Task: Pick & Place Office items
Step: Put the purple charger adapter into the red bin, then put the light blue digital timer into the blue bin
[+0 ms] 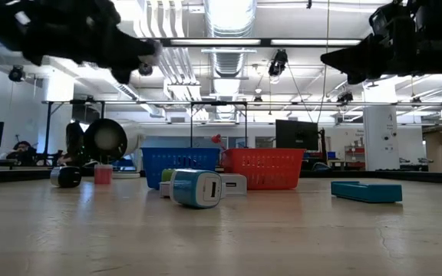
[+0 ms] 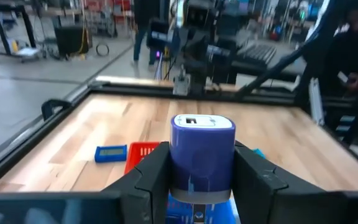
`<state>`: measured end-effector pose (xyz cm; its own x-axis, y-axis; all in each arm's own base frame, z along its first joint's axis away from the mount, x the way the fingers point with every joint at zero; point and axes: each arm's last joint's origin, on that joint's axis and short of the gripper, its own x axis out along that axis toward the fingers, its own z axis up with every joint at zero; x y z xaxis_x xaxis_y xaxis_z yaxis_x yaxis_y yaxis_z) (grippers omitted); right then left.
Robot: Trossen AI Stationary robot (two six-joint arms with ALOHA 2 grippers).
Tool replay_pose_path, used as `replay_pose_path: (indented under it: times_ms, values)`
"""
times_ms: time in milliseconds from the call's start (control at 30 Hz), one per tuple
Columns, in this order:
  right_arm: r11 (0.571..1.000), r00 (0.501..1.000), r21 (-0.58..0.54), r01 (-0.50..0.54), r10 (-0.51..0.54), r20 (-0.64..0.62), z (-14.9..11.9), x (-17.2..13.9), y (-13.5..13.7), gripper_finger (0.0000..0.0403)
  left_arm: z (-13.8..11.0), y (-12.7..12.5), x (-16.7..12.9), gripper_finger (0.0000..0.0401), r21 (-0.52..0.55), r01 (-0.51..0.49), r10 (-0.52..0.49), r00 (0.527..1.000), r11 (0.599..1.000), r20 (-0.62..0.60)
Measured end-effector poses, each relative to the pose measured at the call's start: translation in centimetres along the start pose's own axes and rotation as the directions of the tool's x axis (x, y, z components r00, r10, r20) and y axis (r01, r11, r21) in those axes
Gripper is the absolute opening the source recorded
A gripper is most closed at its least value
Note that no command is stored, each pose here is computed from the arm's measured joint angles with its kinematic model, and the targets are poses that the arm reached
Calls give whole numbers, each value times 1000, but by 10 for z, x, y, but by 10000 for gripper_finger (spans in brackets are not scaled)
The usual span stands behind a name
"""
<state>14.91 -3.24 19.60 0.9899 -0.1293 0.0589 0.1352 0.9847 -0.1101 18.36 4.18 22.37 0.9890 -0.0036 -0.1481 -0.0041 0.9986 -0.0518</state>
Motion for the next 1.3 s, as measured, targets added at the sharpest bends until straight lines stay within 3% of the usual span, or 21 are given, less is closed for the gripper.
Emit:
replay_pose_path:
  times_ms: [167, 367, 700, 900, 1133, 1200, 1300]
  values:
    - [1000, 1000, 0, 1, -1, -4, -1, 1, 0, 13, 9, 8, 43, 133, 19, 16, -14, 996, 1000, -93]
    - [1000, 1000, 0, 1, -1, -5, -1, 1, 0, 13, 14, 14, 106, 133, 48, 103, -94, 981, 993, -170]
    - [1000, 1000, -4, 0, 0, -13, -2, 1, 0, 13, -29, 26, 195, 133, -35, 204, -204, 916, 978, -344]
    - [1000, 1000, -3, 0, 0, -15, -2, 1, 0, 13, -50, 27, 218, 133, -90, 202, -221, 867, 975, -447]
    - [1000, 1000, -6, 0, 0, -15, -2, 1, 0, 13, -51, 27, 221, 133, -74, 176, -190, 865, 982, -464]
    - [1000, 1000, -6, -1, 0, -15, -2, 1, 0, 13, -50, 27, 219, 161, -80, 171, -188, 861, 982, -472]
    - [1000, 1000, -6, -1, 1, -15, -2, 1, 0, 13, -47, 27, 217, 248, -82, 169, -188, 858, 982, -479]
